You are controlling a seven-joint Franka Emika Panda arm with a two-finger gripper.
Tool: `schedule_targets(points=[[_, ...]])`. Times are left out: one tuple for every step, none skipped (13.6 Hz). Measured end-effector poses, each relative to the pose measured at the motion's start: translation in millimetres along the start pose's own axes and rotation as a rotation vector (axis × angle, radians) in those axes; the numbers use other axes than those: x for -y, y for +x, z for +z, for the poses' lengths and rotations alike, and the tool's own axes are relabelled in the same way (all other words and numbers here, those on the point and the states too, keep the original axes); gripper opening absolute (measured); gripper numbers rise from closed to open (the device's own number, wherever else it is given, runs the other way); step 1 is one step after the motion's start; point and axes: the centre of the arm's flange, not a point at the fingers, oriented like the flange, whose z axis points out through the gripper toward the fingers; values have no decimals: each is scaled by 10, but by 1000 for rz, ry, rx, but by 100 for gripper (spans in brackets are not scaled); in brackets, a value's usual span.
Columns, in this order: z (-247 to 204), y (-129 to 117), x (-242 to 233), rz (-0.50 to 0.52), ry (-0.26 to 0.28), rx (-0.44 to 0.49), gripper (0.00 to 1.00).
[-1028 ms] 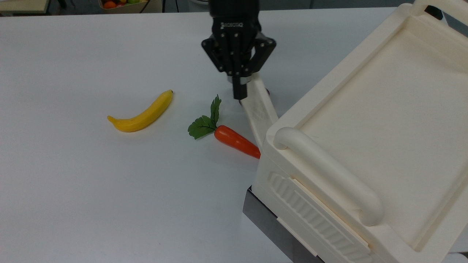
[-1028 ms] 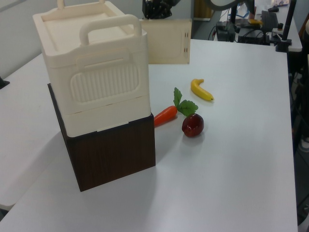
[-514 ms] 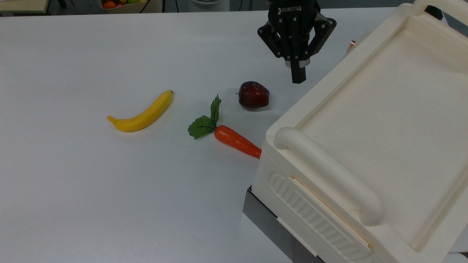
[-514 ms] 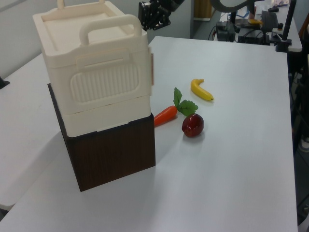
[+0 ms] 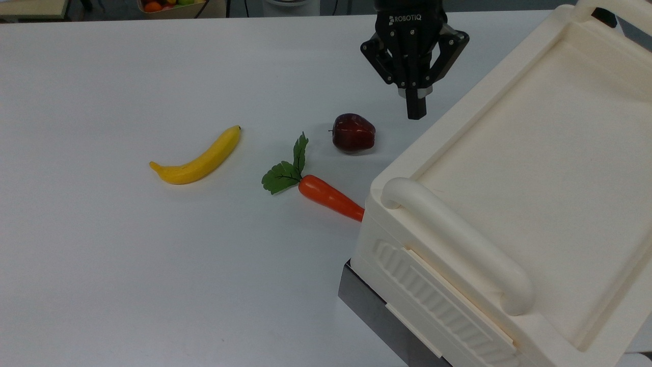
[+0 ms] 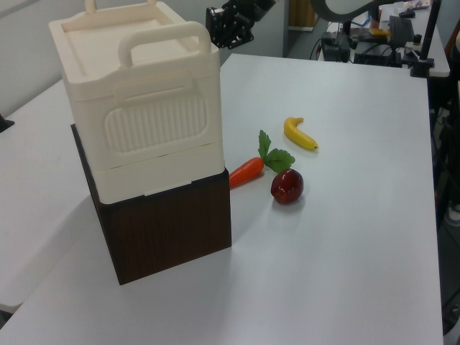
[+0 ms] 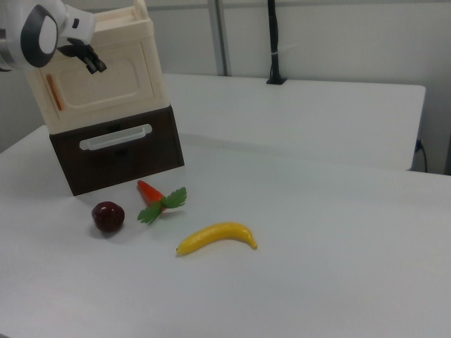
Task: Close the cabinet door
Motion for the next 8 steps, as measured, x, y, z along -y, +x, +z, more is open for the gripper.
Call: schedule_targets(points=[[19, 34, -69, -23, -30, 12, 1], [24, 106, -203, -60, -86, 38, 1], [3, 203, -372, -104, -150, 73, 1], [-38, 302, -571, -154, -220, 120, 1], [-87, 398, -759, -204, -274, 162, 1], [-139, 508, -988, -252, -331, 209, 1], [-182, 590, -1191, -295, -374, 251, 1], [-240, 639, -1384, -350, -410, 301, 1]])
